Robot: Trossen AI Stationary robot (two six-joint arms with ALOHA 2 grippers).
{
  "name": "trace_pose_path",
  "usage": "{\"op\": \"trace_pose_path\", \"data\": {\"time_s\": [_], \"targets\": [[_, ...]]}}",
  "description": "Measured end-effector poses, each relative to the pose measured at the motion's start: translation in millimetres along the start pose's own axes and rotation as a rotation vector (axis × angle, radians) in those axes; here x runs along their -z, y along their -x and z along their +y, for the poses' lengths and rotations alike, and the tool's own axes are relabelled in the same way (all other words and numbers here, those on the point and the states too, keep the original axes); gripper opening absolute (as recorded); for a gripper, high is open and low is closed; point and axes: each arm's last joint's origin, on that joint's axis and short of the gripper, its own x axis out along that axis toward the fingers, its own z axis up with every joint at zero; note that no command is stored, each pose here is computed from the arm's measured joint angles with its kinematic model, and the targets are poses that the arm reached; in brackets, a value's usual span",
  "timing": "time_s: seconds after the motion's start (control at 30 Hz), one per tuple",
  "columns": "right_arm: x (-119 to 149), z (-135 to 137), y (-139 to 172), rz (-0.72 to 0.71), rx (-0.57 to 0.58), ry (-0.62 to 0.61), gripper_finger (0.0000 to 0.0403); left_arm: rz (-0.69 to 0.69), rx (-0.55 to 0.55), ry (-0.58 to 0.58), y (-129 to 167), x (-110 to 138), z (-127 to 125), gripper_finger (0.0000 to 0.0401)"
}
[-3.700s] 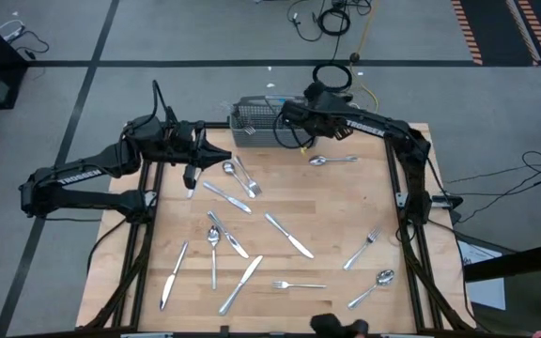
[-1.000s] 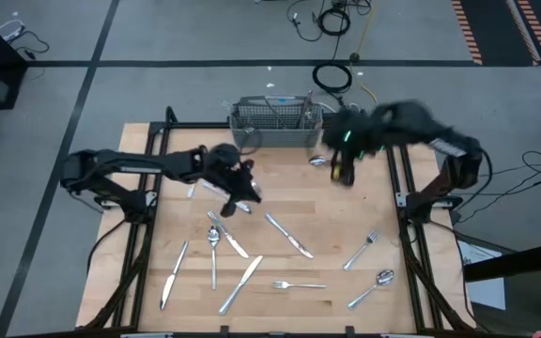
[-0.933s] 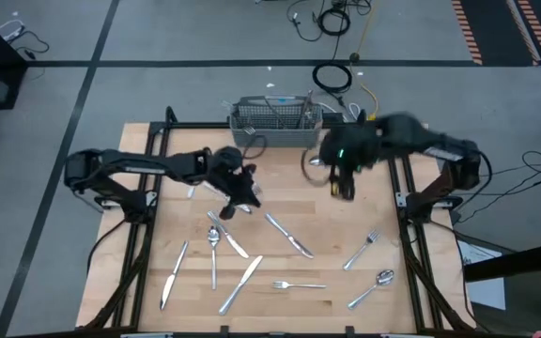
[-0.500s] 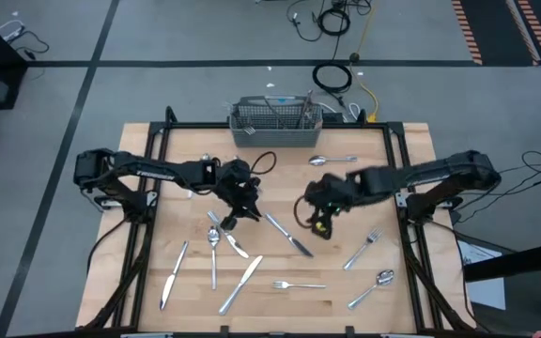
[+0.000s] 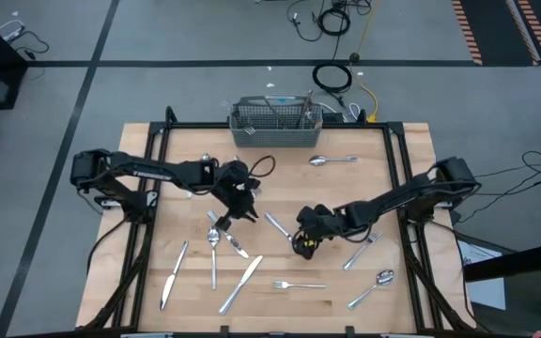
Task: Sort silverware
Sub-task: Put the silver table knife into the silverware organizer
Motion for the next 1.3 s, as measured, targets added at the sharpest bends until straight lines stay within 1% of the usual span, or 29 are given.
{"op": "trace_pose_path", "data": {"time_s": [0.07, 0.1, 0.17, 0.23, 0.3, 0.4, 0.6, 0.7, 0.9, 1.03, 1.17, 1.23, 1.3], "targets": [[4.8, 1.1, -4.9, 0.017, 0.0, -0.004, 0.0267, -0.003, -0.034, -0.095, -4.2, -1.9, 1.2, 0.0061], [6.9, 1.7, -6.1, 0.023, 0.002, -0.015, 0.0266, -0.009, -0.043, -0.123, -7.1, -2.0, 2.5, 0.0061], [9.8, 4.0, -5.7, 0.03, -0.001, -0.034, 0.0266, -0.026, -0.055, -0.142, -12.8, -1.2, 6.5, 0.0061], [11.0, 6.2, -3.9, 0.023, -0.004, -0.043, 0.0266, -0.05, -0.08, -0.133, -18.8, 1.8, 14.7, 0.0061], [11.6, 8.4, -1.7, 0.015, -0.009, -0.051, 0.0266, -0.064, -0.074, -0.102, -25.3, 8.3, 21.8, 0.0061], [13.4, 11.2, 0.4, 0.012, -0.016, -0.051, 0.0266, -0.07, -0.066, -0.088, -35.6, 18.2, 29.8, 0.0061], [18.5, 15.4, 1.8, 0.019, -0.023, -0.065, 0.0266, -0.009, -0.026, -0.052, -56.3, 38.8, 32.9, 0.0061], [20.5, 17.2, 2.3, 0.022, -0.028, -0.063, 0.0265, 0.008, -0.043, -0.069, -64.1, 44.3, 34.7, 0.0061], [21.6, 18.0, 2.6, 0.025, -0.03, -0.068, 0.0265, 0.044, -0.051, -0.048, -73.1, 55.7, 37.7, 0.0061], [21.6, 18.0, 2.6, 0.026, -0.03, -0.068, 0.0265, 0.077, -0.068, -0.004, -78.5, 64.8, 40.9, 0.0061], [21.4, 17.6, 2.5, 0.021, -0.024, -0.068, 0.0265, 0.09, -0.077, 0.119, -81.9, 75.2, 46.8, 0.0061], [21.6, 16.3, 2.5, 0.013, -0.004, -0.069, 0.0265, 0.096, -0.076, 0.176, -82.0, 78.4, 48.0, 0.0061], [22.4, 13.4, 2.5, 0.001, 0.041, -0.077, 0.0265, 0.097, -0.072, 0.197, -82.3, 79.5, 48.0, 0.0061]]}}
